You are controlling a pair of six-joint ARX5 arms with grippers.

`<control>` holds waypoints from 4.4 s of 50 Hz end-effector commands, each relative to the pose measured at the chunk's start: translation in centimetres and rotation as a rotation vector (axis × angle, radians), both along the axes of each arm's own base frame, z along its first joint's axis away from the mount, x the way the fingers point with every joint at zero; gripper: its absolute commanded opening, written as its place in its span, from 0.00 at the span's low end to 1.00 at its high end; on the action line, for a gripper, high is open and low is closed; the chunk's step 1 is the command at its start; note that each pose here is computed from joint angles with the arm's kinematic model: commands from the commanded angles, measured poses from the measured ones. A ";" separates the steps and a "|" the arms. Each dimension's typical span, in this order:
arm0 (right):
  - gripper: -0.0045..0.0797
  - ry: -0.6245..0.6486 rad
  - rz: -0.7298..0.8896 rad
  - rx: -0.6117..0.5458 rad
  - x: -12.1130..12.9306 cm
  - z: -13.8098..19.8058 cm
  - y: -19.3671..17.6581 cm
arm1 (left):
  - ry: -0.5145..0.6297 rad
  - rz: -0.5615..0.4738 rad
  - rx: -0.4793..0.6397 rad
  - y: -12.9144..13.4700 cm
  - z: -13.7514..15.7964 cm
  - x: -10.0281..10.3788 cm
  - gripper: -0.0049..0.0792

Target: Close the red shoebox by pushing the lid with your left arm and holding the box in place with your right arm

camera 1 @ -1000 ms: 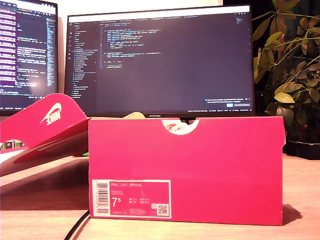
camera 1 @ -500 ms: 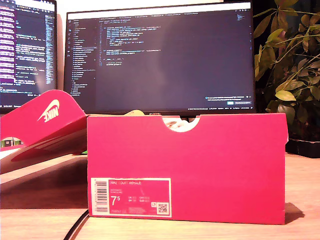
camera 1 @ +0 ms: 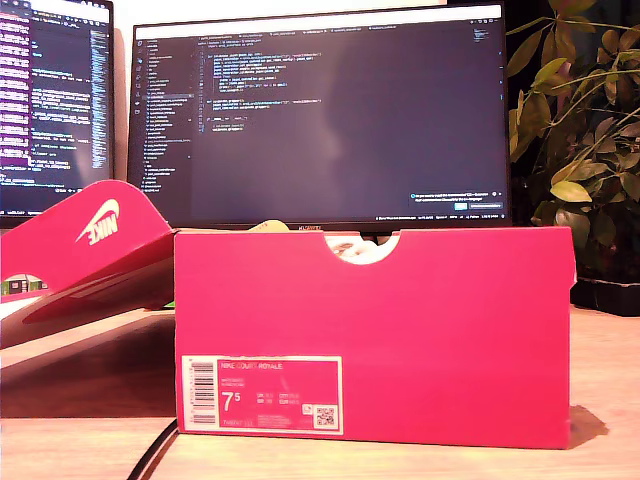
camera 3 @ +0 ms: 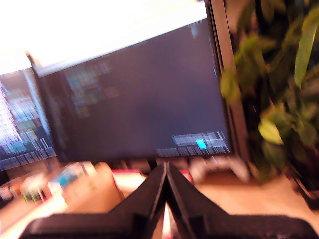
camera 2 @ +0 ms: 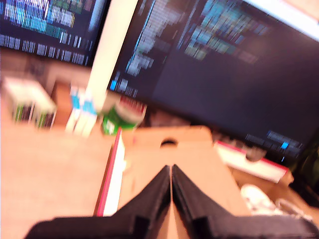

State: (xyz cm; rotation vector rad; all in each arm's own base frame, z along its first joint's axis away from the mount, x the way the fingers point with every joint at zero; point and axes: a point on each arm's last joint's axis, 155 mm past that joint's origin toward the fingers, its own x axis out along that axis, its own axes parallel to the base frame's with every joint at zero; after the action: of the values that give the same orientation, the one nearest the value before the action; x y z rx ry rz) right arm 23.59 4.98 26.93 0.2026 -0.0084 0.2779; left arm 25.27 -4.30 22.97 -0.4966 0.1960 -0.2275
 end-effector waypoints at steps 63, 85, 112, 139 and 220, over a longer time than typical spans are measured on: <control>0.04 0.762 0.218 -0.163 12.2 -16.2 5.9 | 0.824 -0.170 0.075 5.2 -15.3 12.3 0.04; 0.04 0.828 0.273 -0.196 13.1 -19.0 8.4 | 0.982 -0.245 0.025 4.6 -20.0 11.6 0.04; 0.04 0.842 0.337 -0.225 12.6 -20.5 11.0 | 0.922 -0.411 -0.042 -0.1 -18.7 11.8 0.04; 0.04 0.839 0.341 -0.226 12.6 -20.4 11.2 | 0.876 -0.511 -0.090 -2.6 -16.8 12.8 0.04; 0.04 0.834 0.298 -0.328 12.8 -19.6 11.4 | 0.534 -0.979 -0.048 -18.7 4.1 8.6 0.04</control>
State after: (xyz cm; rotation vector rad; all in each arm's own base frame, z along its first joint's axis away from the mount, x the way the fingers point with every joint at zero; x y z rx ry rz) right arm 35.15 16.79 6.08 0.0091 0.9257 0.4843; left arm 33.68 -22.44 32.62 -0.3972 0.7675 -1.1194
